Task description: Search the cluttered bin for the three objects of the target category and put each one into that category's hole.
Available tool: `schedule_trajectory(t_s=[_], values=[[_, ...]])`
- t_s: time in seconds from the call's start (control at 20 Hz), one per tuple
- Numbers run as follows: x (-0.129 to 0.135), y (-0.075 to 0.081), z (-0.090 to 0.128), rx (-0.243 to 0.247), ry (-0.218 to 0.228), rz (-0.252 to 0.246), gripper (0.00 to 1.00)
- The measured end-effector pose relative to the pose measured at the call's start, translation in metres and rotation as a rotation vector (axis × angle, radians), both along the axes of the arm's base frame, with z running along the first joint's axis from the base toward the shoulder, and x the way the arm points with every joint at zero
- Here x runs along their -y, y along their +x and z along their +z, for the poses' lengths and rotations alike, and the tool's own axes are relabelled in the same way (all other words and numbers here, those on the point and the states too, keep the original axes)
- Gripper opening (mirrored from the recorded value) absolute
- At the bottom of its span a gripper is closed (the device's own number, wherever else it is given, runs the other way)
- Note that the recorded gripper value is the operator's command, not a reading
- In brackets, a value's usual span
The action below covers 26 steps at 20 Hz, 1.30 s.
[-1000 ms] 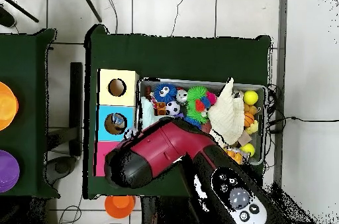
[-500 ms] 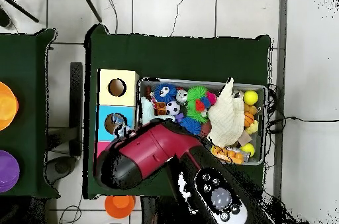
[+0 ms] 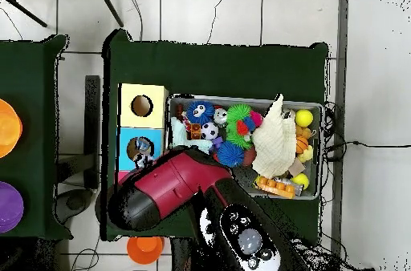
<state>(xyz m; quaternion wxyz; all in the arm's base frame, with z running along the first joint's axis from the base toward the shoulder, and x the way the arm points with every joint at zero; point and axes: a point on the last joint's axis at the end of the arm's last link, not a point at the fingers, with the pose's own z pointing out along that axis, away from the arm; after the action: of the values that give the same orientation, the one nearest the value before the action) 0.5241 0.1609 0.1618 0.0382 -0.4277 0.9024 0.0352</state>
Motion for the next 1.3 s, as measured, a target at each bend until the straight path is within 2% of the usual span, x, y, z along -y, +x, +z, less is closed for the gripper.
schedule_trajectory(t_s=[0.5, 1.0, 1.3], values=[[-0.007, -0.001, -0.005, 0.019, -0.018, -0.01, 0.0], [-0.026, 0.021, 0.0, 0.119, 0.01, -0.034, 0.0], [-0.033, 0.028, 0.003, 0.148, 0.028, -0.057, 0.0]])
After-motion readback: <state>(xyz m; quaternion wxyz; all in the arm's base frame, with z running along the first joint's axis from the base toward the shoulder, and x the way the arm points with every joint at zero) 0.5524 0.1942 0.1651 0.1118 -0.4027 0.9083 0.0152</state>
